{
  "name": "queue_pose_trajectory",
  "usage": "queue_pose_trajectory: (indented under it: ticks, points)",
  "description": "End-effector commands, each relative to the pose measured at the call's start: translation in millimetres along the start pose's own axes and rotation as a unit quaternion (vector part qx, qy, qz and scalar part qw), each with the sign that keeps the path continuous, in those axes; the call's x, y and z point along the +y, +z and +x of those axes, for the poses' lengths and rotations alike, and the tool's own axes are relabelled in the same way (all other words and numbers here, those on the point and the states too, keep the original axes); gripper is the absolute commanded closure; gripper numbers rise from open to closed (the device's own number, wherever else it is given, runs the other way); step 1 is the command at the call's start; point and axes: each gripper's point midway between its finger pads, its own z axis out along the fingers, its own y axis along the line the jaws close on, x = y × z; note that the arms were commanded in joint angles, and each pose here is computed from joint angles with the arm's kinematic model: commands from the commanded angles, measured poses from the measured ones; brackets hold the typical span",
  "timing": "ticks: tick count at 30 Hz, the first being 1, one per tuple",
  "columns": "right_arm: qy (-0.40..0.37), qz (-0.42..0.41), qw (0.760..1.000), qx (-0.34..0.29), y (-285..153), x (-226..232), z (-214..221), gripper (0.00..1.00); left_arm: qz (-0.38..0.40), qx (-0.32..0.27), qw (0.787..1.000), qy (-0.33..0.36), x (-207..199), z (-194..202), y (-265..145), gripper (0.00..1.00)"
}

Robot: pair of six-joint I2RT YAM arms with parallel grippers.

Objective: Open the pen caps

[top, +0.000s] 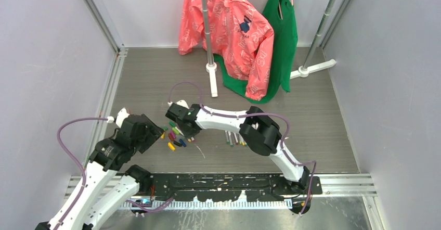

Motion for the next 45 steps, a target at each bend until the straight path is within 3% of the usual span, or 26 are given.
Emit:
queue_pose_trajectory:
  ticks: [1, 16, 32, 45]
  points:
    - [-0.005, 0.04, 0.995, 0.09, 20, -22, 61, 0.99, -0.003, -0.021, 0.999, -0.028, 2, -7, -1, 0.34]
    - [0.037, 0.038, 0.999, 0.011, -47, -40, 38, 0.99, 0.01, 0.016, 0.998, -0.066, -18, 9, 22, 0.3]
    - [0.1, -0.11, 0.988, -0.042, -117, -10, 33, 0.99, 0.046, 0.108, 0.99, -0.082, -76, 38, 68, 0.32]
    - [0.103, -0.165, 0.98, -0.028, -125, 11, 34, 0.99, 0.077, 0.127, 0.985, -0.093, -101, 41, 77, 0.33]
